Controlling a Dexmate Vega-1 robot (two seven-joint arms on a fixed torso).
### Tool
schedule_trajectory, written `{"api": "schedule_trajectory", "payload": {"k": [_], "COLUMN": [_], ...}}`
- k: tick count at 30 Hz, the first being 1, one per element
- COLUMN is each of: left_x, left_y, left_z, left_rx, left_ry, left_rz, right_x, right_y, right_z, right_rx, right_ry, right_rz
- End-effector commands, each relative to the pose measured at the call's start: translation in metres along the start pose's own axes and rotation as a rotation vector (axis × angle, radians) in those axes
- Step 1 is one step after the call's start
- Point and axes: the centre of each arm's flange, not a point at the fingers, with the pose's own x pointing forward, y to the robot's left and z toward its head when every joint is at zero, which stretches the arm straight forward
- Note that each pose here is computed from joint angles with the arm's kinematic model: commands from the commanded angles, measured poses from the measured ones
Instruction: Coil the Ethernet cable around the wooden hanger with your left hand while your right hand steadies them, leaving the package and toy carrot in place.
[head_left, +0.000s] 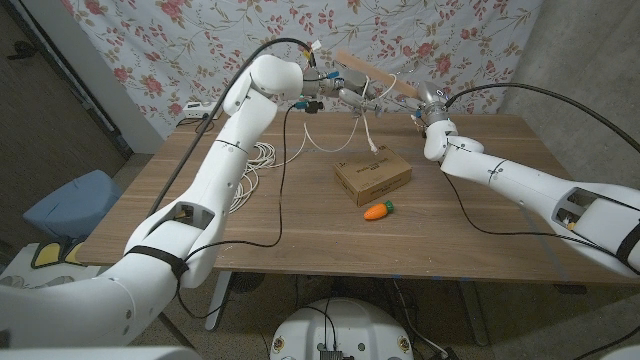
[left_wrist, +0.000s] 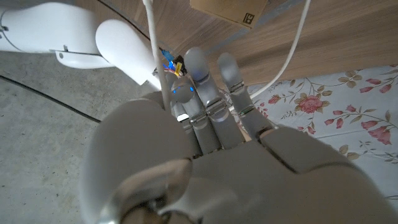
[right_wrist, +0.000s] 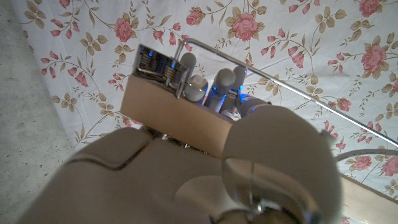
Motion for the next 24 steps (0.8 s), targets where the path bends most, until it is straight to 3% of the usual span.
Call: {"api": "schedule_trajectory", "payload": {"k": [1,7,17,24], "left_x": [-0.007,-0.008,0.002,0.008], "left_y": [0.025,0.036,0.051,0.066], "left_z": [0.008,0.007,0.009,0.01], "left_rx": [-0.079,-0.088,-0.042,-0.03], "left_ry": [-0.1,-0.088,-0.048,-0.045], "left_rz": [0.127,0.177,0.184,0.207], "right_x": [-0.005,-0.01,-0.025,-0.031], "right_y": [0.013,0.017,0.027,0.036], "right_z": [0.013,0.02,0.045,0.055], "right_rx": [-0.104,-0.181,-0.276,-0.285], "right_ry": [-0.059,-0.114,-0.31,-0.393], "right_rz": [0.019,0.0,-0.047,-0.053]}}
